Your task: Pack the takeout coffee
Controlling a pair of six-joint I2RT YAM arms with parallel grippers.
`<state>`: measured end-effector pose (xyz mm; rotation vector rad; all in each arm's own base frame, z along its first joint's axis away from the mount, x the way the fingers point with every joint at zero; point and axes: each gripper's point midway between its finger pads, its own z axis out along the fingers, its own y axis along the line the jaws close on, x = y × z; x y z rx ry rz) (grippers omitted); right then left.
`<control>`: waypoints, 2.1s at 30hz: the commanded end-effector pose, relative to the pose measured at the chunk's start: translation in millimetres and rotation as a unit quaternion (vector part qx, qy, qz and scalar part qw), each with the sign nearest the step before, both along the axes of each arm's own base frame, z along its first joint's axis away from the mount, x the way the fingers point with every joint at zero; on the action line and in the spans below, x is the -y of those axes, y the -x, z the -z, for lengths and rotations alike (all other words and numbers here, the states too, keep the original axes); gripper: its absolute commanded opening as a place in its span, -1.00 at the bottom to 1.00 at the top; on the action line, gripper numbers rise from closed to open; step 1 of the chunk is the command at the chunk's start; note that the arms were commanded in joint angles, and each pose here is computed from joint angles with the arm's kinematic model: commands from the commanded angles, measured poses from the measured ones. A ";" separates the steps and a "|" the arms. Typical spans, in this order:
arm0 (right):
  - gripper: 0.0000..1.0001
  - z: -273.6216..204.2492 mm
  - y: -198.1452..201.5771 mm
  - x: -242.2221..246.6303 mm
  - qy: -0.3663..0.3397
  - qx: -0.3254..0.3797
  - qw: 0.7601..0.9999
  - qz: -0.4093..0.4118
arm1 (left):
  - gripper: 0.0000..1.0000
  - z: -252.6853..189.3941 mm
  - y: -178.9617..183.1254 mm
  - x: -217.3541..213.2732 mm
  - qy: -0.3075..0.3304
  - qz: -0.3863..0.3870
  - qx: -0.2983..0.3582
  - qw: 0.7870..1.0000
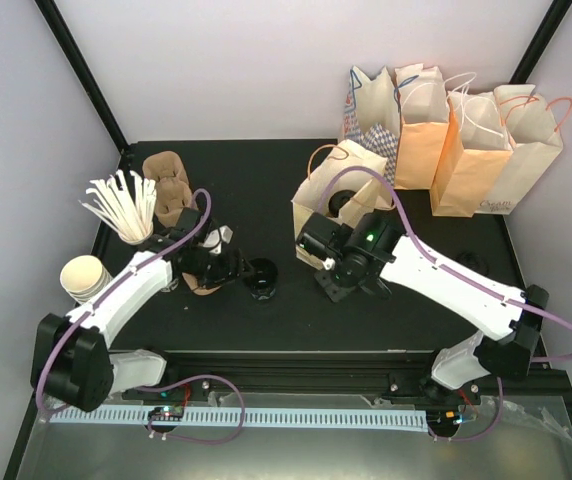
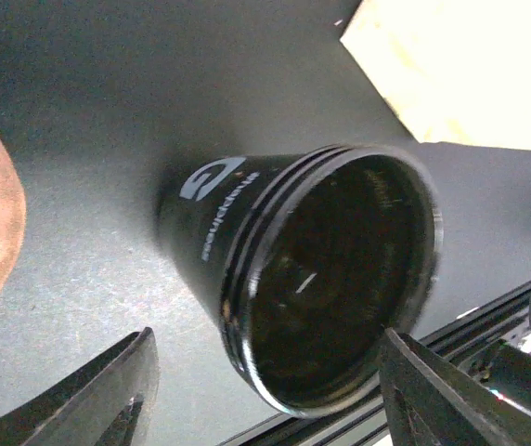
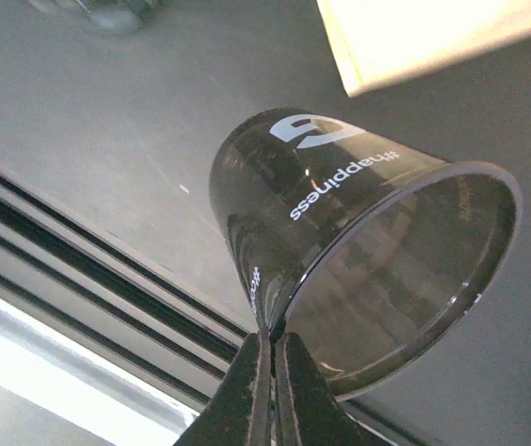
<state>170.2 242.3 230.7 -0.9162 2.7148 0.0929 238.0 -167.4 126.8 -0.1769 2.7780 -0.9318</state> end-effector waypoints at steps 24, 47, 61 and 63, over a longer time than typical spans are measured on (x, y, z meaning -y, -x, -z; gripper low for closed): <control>-0.65 107.6 -5.1 34.4 0.128 0.012 0.991 -0.018 | -0.03 33.4 -14.4 4.1 -0.126 0.064 -0.045 0.989; -0.16 48.8 5.6 -14.9 -0.080 0.030 0.995 -0.051 | -0.89 21.5 -36.7 6.4 -0.153 0.066 -0.031 0.985; 0.08 17.0 -0.9 10.9 -0.143 0.099 0.985 0.017 | -0.92 -2.9 -132.0 -71.9 -0.267 -0.041 -0.034 0.962; 0.13 17.6 -2.6 19.2 -0.143 0.106 0.983 0.033 | -0.92 -0.2 -139.7 -81.8 -0.268 -0.055 -0.041 0.961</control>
